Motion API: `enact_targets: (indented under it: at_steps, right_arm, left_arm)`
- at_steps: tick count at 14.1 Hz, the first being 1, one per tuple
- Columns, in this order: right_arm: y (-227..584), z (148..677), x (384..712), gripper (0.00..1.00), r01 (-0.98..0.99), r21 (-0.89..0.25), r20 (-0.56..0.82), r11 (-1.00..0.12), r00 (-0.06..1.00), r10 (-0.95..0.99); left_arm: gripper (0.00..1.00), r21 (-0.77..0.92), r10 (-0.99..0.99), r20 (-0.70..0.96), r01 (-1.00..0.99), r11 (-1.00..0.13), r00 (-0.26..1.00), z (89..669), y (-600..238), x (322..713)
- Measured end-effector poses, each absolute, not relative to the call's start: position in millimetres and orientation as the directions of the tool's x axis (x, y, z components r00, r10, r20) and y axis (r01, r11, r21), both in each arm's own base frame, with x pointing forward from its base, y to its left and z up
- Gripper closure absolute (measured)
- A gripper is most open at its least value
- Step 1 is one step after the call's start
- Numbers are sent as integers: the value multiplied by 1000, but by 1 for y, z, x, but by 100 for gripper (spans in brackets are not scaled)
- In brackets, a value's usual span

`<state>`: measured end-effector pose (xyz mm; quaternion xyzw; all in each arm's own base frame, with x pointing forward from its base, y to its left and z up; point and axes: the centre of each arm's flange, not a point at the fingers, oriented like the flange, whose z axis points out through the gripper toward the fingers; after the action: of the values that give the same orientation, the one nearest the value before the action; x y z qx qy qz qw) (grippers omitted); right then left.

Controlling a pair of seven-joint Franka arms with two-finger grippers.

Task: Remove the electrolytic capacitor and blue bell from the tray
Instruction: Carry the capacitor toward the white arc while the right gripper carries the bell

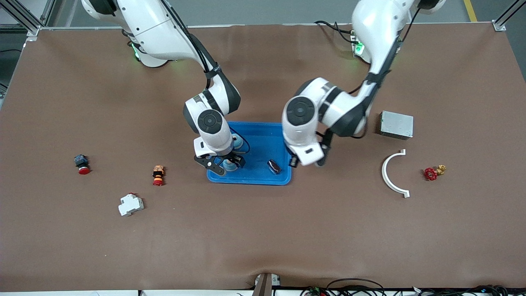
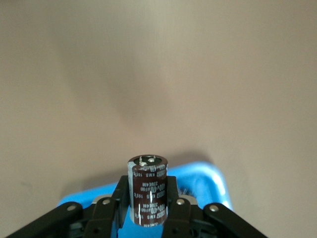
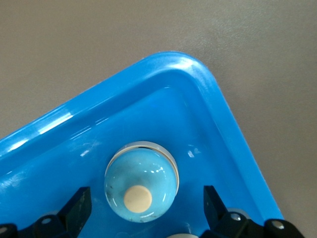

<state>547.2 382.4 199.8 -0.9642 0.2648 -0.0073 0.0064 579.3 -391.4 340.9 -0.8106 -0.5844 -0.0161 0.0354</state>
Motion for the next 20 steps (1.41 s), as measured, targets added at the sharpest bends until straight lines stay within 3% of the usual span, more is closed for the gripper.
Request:
enact_targets:
  at_steps: [3,5,6,8,9,15,20]
  right_arm:
    - [383,197,548,0,-511,-15,11,-860,860,-511]
    - [383,197,548,5,-510,-14,11,-860,860,-510]
    - [383,197,548,11,-510,-16,12,-860,860,-510]
    - [384,199,550,33,-510,-28,18,-860,860,-510]
    - [384,199,550,37,-510,-36,22,-860,860,-510]
    - [390,202,550,37,-503,-41,25,-863,863,-504]
    - [392,243,570,37,-472,45,-20,-880,881,-474]
  left_arm:
    - [66,-72,939,74,941,-331,336,362,-318,604]
    - [66,-121,917,70,916,-383,393,354,-272,605]
    - [66,-145,908,64,904,-402,414,349,-249,605]
    - [66,-181,895,50,885,-429,444,341,-207,604]
    - [66,-193,888,41,876,-442,457,338,-190,604]
    - [66,-287,832,67,809,-513,551,305,-145,593]
    - [66,-318,809,46,776,-544,586,296,-129,584]
